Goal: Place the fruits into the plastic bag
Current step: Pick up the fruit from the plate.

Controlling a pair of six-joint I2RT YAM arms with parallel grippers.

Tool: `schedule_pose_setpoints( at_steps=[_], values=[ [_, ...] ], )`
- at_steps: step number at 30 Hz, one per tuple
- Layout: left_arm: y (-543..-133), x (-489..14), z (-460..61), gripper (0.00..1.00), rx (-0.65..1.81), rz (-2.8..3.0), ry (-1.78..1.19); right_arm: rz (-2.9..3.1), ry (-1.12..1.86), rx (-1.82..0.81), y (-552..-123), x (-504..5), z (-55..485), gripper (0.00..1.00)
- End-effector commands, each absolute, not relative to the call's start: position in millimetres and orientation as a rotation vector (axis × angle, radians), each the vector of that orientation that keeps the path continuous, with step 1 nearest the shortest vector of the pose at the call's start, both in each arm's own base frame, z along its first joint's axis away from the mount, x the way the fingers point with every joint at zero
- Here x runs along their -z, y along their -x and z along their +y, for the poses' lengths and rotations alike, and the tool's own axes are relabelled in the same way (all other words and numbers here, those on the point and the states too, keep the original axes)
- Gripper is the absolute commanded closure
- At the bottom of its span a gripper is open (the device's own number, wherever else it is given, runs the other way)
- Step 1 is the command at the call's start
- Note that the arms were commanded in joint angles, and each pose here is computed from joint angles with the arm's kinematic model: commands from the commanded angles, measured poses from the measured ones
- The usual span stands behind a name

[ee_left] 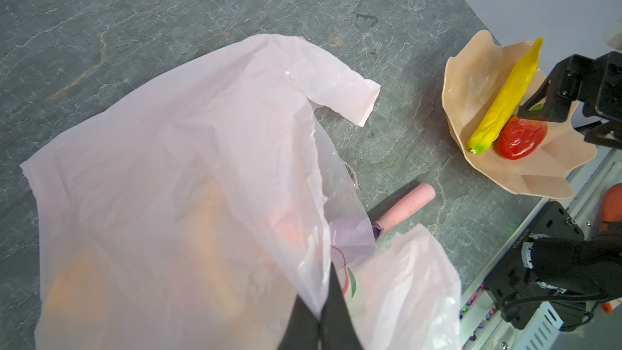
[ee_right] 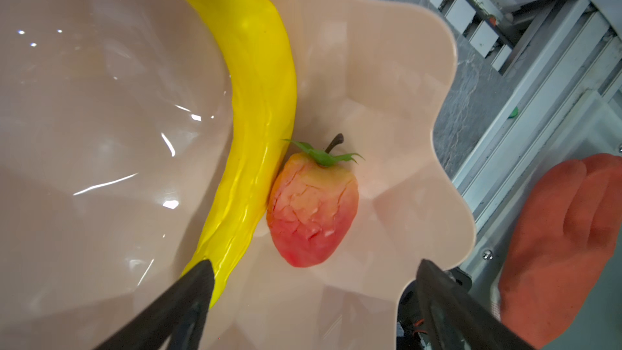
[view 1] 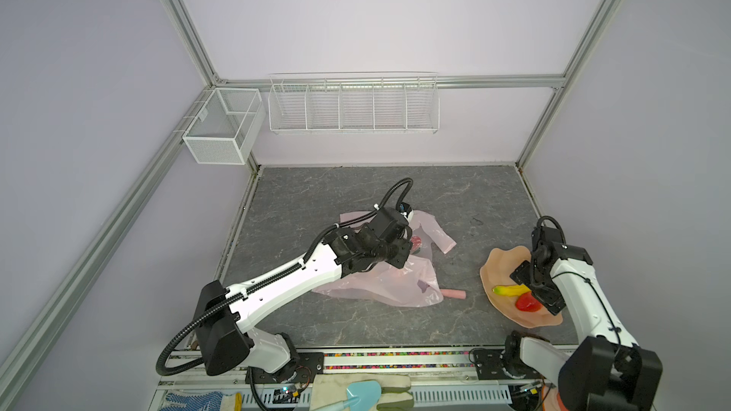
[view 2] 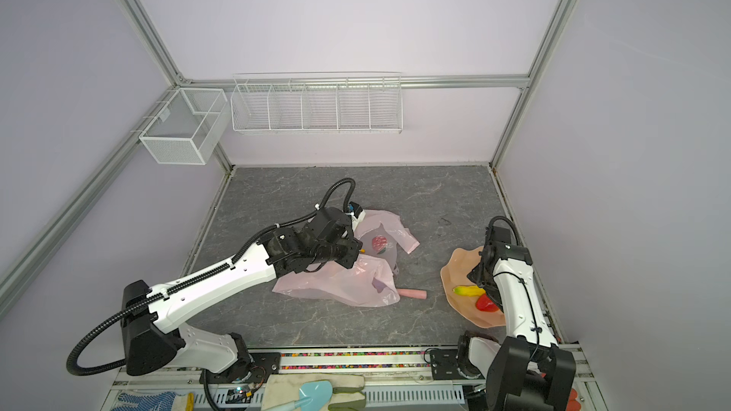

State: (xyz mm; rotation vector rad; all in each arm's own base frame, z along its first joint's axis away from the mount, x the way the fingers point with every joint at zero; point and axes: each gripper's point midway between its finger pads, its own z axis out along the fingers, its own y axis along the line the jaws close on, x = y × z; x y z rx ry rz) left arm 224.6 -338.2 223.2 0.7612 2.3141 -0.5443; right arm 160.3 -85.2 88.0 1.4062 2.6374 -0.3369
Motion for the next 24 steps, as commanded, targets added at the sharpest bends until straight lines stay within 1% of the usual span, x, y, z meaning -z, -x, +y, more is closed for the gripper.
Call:
schedule_pose_setpoints(
  at_steps=[1, 7, 24],
  values=[
    [-221.9, -224.2, -340.2, 1.0, 0.556, 2.313, -0.774, 2.662, -1.434, 0.278, -159.5, -78.4, -83.1, 0.07],
    [-222.4, -222.0, -343.1, 1.0, 0.563, 2.315, -0.777, 2.659, -1.497, 0.247, -158.3, -63.3, -84.3, 0.16],
    [-222.5, -215.6, -346.4, 1.0, 0.56, 2.329, -0.791, 2.663, -1.559, 0.263, -156.7, -34.8, -86.4, 0.26]
  ],
)
